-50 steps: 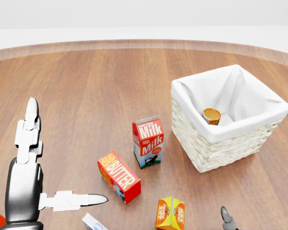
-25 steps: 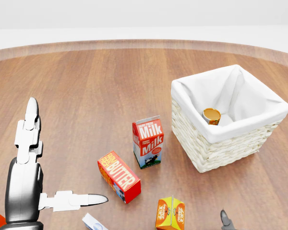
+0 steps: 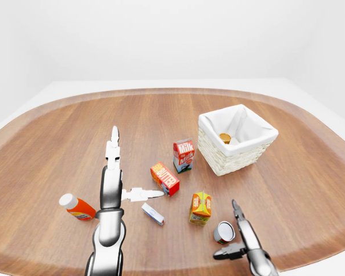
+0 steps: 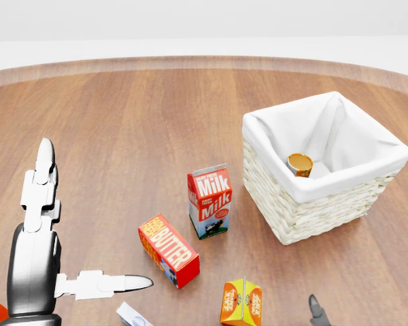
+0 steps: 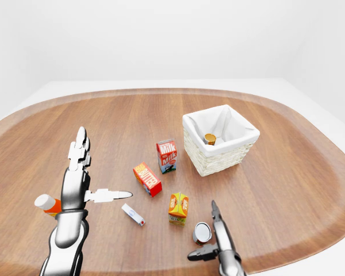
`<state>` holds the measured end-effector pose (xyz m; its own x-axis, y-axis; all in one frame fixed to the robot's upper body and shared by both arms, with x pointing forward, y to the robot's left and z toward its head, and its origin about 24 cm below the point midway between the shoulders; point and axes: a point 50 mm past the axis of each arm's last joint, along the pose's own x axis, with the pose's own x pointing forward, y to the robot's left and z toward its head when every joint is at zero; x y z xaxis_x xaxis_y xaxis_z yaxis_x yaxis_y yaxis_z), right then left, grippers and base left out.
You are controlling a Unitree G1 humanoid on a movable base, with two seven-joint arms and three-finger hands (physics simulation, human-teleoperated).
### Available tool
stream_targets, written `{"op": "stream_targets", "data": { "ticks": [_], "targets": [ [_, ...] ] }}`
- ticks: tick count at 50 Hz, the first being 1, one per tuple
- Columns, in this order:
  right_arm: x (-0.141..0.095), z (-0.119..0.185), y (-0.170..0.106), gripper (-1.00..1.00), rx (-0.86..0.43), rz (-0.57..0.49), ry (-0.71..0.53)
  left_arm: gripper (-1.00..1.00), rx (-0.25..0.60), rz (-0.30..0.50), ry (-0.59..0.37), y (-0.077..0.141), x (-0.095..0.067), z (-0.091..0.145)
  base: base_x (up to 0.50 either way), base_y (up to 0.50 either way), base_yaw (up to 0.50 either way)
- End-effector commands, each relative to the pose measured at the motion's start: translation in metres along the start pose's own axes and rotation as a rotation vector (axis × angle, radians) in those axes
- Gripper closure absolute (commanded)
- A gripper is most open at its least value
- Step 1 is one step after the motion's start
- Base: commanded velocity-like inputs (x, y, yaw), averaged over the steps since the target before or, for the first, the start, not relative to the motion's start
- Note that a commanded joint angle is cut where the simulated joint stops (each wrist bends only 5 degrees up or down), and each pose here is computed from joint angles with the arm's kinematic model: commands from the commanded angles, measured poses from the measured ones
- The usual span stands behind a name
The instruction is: Pick up the alphabet soup and the tomato sauce, and put them in the basket.
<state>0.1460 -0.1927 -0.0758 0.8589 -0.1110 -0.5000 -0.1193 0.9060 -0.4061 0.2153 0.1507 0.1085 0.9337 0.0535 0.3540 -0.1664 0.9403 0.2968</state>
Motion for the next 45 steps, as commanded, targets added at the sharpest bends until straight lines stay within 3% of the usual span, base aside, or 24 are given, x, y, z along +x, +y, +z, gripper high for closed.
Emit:
{"op": "stream_targets", "data": {
  "ticks": [1, 18, 19, 20, 21, 37, 45],
  "targets": [
    [-0.001, 0.002, 0.002, -1.0, -0.007, 0.003, -0.011, -1.0, 0.002, 0.001, 0.0, 0.0, 0.0, 0.0, 0.0, 0.0, 0.0],
    [-0.001, 0.003, 0.004, -1.0, -0.018, 0.009, -0.012, -1.0, 0.002, 0.0, 0.0, 0.0, 0.0, 0.0, 0.0, 0.0, 0.0],
    [-0.001, 0.002, 0.005, -0.7, -0.02, 0.008, -0.009, -1.0, 0.002, 0.001, 0.0, 0.0, 0.0, 0.0, 0.0, 0.0, 0.0],
    [-0.002, 0.003, 0.005, 0.73, -0.016, 0.01, -0.015, -1.0, 0.001, 0.001, 0.0, 0.0, 0.0, 0.0, 0.0, 0.0, 0.0],
    [-0.002, 0.003, 0.005, 1.0, -0.017, 0.013, -0.015, -1.0, 0.001, 0.001, 0.0, 0.0, 0.0, 0.0, 0.0, 0.0, 0.0],
    [-0.005, 0.006, 0.006, 1.0, -0.004, 0.021, -0.031, -1.0, 0.002, 0.0, 0.0, 0.0, 0.0, 0.0, 0.0, 0.0, 0.0],
    [-0.015, 0.048, -0.012, 1.0, 0.102, 0.024, -0.227, -1.0, 0.001, 0.0, 0.0, 0.0, 0.0, 0.0, 0.0, 0.0, 0.0]
  ]
}}
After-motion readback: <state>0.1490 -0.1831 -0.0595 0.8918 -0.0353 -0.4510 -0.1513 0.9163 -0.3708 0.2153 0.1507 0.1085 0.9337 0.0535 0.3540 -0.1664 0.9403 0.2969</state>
